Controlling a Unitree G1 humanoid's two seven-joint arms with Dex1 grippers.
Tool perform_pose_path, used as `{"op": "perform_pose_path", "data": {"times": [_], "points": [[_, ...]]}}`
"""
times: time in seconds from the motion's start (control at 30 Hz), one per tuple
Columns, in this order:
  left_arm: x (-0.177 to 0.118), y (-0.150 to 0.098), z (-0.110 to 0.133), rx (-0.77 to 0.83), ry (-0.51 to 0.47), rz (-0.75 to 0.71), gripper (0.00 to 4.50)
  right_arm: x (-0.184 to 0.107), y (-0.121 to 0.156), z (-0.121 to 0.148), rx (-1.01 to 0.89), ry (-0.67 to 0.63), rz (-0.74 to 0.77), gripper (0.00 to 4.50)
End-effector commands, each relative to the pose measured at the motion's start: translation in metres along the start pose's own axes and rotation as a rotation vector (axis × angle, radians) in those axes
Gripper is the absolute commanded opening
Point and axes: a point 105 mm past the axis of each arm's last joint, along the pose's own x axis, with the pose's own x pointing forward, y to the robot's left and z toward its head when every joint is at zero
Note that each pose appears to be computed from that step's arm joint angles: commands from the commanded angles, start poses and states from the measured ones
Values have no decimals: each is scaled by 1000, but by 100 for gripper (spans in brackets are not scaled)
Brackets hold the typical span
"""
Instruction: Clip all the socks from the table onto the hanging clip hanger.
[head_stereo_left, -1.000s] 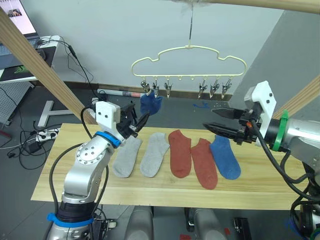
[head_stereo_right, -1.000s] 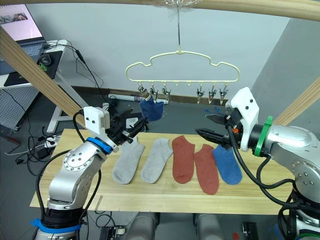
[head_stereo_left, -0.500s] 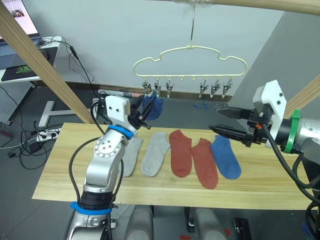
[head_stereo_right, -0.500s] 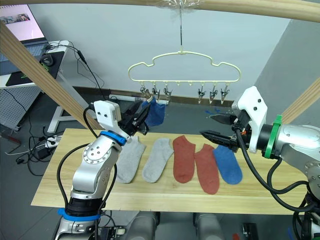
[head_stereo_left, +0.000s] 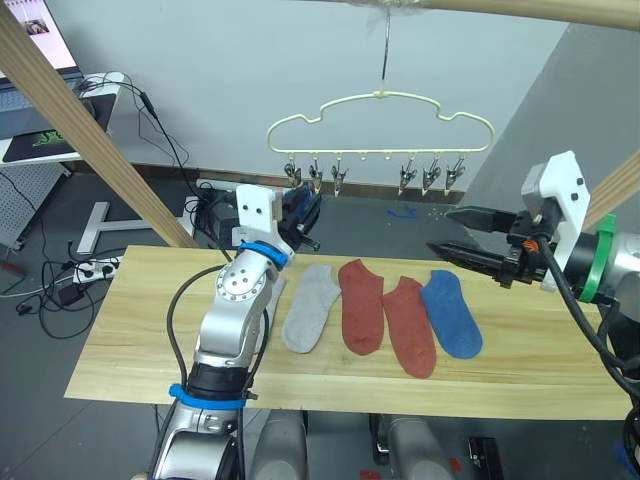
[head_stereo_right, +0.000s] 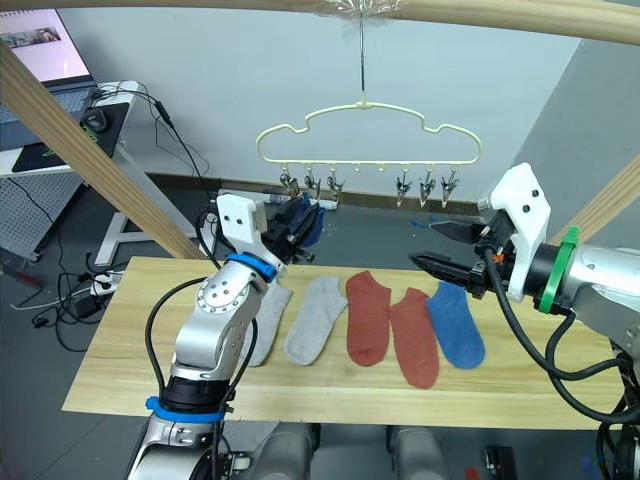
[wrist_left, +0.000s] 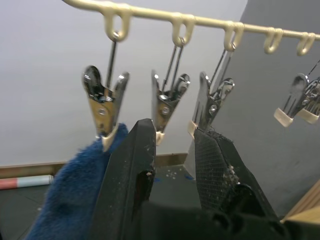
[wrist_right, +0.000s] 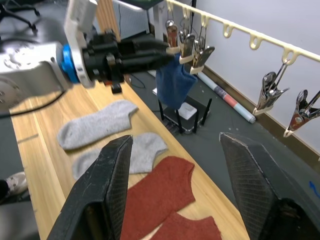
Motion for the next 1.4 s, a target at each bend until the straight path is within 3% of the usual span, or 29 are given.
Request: {"op": "perform_pose_path", "data": {"times": [0.03,0.63,1.27,1.4], "points": [[6,1,11,24,-39,17,148,-5,-3,19,-32,-73,-28,290],[35,8,24,0,-78,98,148,-5,-2,22,-14,-97,-63,290],[43,9,31,-24,-92,101,148,-6,0,17,2,-91,-73,290],[43,10,28,-26,-77,106,66,-6,0,16,5,-90,-75,290]]}}
